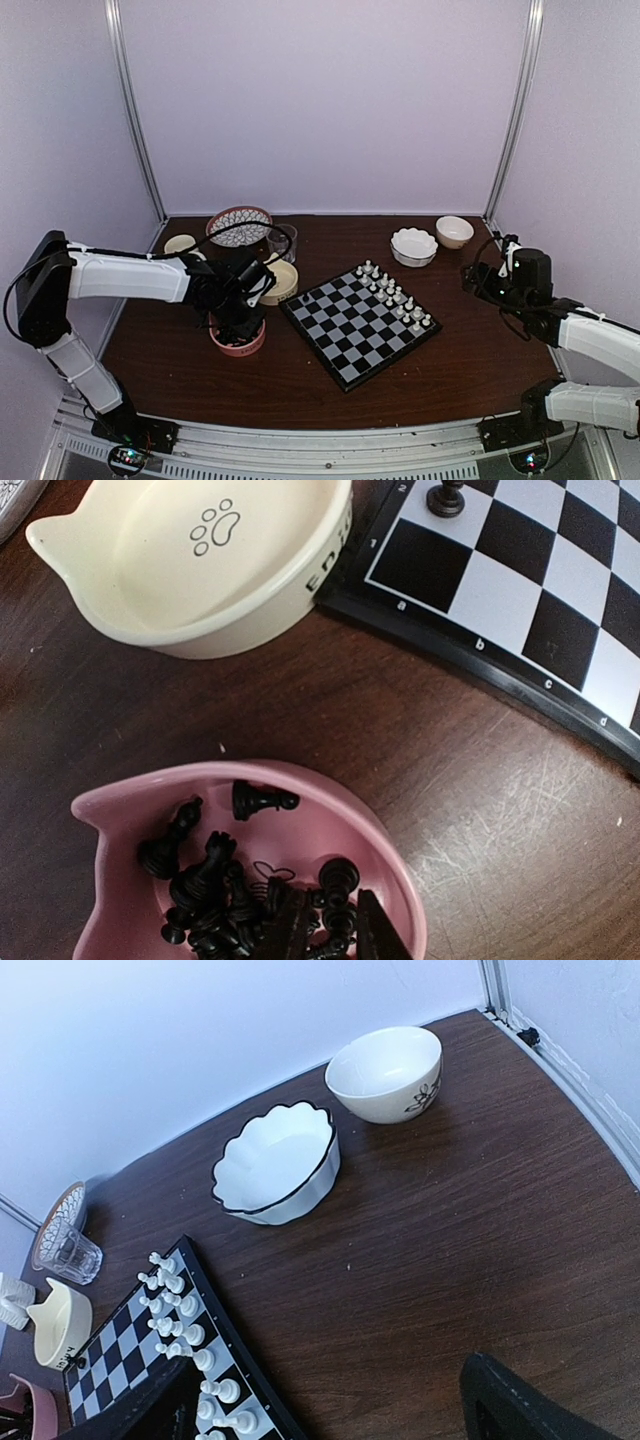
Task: Set up the chess pieces on the board
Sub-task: Pick up the pawn from the storage box.
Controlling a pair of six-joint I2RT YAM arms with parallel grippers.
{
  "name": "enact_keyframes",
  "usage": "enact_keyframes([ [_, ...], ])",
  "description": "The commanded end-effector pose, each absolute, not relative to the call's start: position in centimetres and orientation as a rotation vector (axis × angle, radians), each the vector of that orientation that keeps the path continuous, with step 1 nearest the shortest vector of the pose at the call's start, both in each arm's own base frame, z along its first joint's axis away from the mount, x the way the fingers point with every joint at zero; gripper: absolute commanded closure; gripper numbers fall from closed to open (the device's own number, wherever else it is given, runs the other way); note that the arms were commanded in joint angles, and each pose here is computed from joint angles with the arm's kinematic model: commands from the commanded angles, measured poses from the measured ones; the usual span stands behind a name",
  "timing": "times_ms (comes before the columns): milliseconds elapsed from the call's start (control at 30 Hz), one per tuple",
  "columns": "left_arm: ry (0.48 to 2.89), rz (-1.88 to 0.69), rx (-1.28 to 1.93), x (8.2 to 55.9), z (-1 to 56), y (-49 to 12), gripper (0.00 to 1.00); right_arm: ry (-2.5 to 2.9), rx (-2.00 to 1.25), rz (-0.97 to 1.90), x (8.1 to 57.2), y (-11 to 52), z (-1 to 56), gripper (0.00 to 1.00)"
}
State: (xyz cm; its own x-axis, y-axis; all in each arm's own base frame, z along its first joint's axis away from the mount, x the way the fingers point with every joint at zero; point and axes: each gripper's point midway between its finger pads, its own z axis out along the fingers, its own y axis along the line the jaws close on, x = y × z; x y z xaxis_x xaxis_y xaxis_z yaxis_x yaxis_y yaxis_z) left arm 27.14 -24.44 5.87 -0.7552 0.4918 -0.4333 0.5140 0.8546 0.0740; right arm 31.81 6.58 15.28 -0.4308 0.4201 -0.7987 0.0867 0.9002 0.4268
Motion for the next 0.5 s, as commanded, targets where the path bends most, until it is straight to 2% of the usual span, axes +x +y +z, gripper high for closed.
enact_keyframes([
  [0, 2.555, -0.043, 0.739, 28.2, 5.9, -24.5, 0.81, 1.979, 0.374, 0.413, 31.8, 6.7, 15.5, 0.06],
  [467, 2.589, -0.037, 0.763, 28.1, 4.7, -24.8, 0.81, 1.976, 0.369, 0.424, 31.8, 6.8, 15.7, 0.06],
])
